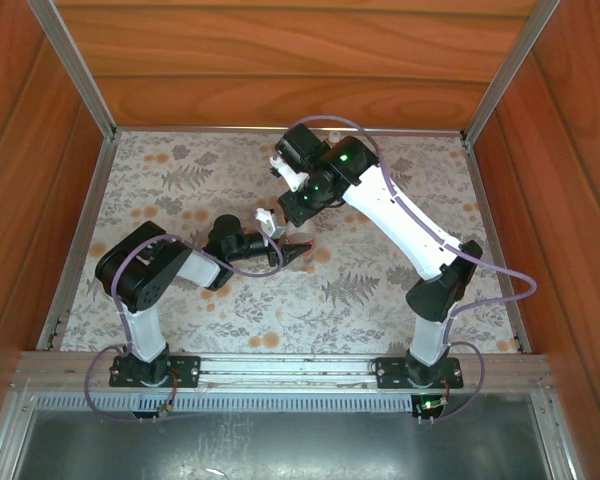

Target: Screw on the bottle caps

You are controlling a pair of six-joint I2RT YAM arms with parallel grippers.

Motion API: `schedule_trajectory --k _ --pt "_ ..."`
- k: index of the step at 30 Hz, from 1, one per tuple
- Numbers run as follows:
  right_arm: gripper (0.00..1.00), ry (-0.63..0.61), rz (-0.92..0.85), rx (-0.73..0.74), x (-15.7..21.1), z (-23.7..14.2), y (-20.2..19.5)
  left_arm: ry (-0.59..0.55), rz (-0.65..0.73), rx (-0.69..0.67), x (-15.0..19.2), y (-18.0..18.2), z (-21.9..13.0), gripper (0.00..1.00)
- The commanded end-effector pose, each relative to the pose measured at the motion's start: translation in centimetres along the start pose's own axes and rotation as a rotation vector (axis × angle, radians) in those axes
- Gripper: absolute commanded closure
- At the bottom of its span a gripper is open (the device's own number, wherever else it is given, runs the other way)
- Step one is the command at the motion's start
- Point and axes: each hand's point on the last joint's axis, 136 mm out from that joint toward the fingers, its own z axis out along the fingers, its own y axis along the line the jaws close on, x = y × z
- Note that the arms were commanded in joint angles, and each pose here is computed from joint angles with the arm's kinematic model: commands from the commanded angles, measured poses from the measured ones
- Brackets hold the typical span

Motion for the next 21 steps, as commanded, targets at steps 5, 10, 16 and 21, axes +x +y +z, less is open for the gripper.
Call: schedule_trajectory --k 5,10,16,21 --pt "0.35 -0.074 0.032 -0.005 -0.3 -1.6 -0.2 0.047 -0.048 0.011 1.9 0.1 0.0 0.33" --pt "0.48 -0.084 0.05 0.015 -0.4 -1.7 -0.7 0.046 -0.047 0.012 1.8 0.0 0.1 0.33" --pt "0.55 -0.087 0.052 0.011 -0.3 -1.9 -0.6 0.047 -0.049 0.011 1.9 0.1 0.0 0.33" --pt "0.6 -0.077 0.052 0.008 0.0 -1.7 -0.6 0.047 -0.052 0.014 1.9 0.1 0.1 0.33"
